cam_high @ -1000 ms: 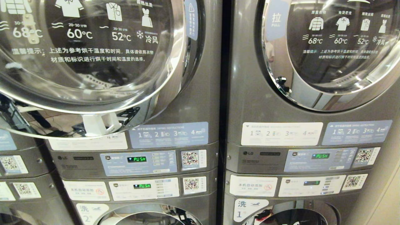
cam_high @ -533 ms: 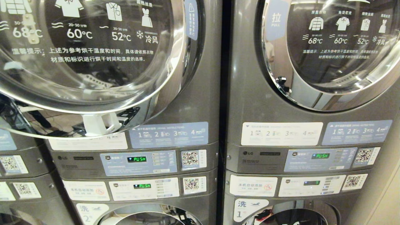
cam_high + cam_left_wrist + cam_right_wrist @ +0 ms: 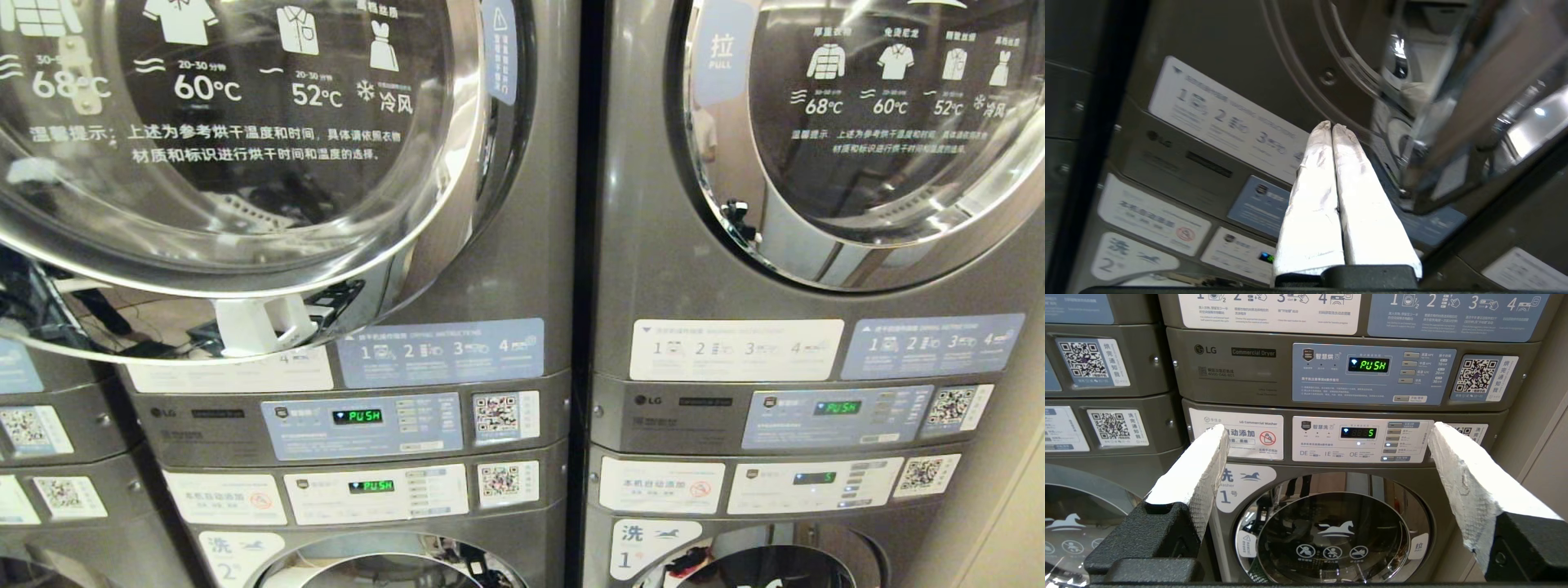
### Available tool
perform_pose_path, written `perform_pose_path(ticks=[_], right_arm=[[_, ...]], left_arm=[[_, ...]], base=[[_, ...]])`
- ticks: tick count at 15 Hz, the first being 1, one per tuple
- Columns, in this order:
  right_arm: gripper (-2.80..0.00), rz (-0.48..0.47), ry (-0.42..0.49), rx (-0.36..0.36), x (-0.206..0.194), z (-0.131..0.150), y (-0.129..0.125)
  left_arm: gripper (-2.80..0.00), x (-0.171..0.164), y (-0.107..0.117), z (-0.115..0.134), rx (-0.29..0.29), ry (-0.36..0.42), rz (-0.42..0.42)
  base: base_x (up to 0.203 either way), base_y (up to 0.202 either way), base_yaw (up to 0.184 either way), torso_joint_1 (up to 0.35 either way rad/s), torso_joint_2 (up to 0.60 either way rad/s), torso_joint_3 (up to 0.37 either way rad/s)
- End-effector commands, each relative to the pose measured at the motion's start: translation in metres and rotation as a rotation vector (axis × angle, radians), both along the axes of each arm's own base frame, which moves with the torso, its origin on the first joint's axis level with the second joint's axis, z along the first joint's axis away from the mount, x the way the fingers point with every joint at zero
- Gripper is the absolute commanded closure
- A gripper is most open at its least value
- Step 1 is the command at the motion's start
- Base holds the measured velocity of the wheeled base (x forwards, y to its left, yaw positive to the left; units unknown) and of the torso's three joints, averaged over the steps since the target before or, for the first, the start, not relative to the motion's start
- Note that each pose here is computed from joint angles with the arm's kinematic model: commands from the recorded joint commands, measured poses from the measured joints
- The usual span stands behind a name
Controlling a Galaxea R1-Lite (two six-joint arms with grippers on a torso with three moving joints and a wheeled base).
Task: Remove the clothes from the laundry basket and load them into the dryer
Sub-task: Open the dryer
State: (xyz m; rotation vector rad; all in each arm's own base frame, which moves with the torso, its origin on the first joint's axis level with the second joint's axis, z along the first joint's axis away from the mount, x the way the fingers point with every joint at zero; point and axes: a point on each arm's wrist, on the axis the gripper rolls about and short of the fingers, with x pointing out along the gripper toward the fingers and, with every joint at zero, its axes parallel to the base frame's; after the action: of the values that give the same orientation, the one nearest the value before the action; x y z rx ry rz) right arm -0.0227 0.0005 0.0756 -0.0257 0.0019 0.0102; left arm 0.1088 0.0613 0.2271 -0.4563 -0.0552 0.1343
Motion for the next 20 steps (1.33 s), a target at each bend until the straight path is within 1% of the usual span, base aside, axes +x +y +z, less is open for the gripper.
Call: perform_pose_path(ticks=[1, 4, 5, 11, 13, 17, 20], right_arm=[[-2.80, 0.001, -0.001, 0.000, 0.000, 0.000, 0.000], [-2.80, 0.001, 0.001, 0.000, 0.000, 0.000, 0.000], [-2.80, 0.001, -0.001, 0.000, 0.000, 0.000, 0.000], [-2.80, 0.001, 0.000, 0.000, 0.000, 0.000, 0.000], [-2.80, 0.001, 0.001, 0.000, 0.000, 0.000, 0.000], [-2.80, 0.001, 0.000, -0.001, 0.000, 0.000, 0.000], [-2.80, 0.001, 0.001, 0.000, 0.000, 0.000, 0.000]], left_arm=[[0.00, 0.011, 0.012, -0.001, -0.005, 0.012, 0.024], [0.00, 0.031, 0.026, 0.004, 0.048, -0.056, 0.022], [0.00, 0.033, 0.028, 0.006, 0.064, -0.075, -0.005], [0.00, 0.032, 0.024, 0.008, 0.076, -0.084, -0.114], [0.00, 0.030, 0.022, 0.009, 0.085, -0.098, -0.129], [0.00, 0.016, 0.011, 0.009, 0.107, -0.132, -0.153], [0.00, -0.004, -0.006, 0.009, 0.130, -0.170, -0.185]], base=[[0.000, 0.000, 0.000, 0.000, 0.00, 0.000], [0.000, 0.000, 0.000, 0.000, 0.00, 0.000], [0.000, 0.000, 0.000, 0.000, 0.00, 0.000], [0.000, 0.000, 0.000, 0.000, 0.00, 0.000], [0.000, 0.000, 0.000, 0.000, 0.00, 0.000], [0.000, 0.000, 0.000, 0.000, 0.00, 0.000], [0.000, 0.000, 0.000, 0.000, 0.00, 0.000]])
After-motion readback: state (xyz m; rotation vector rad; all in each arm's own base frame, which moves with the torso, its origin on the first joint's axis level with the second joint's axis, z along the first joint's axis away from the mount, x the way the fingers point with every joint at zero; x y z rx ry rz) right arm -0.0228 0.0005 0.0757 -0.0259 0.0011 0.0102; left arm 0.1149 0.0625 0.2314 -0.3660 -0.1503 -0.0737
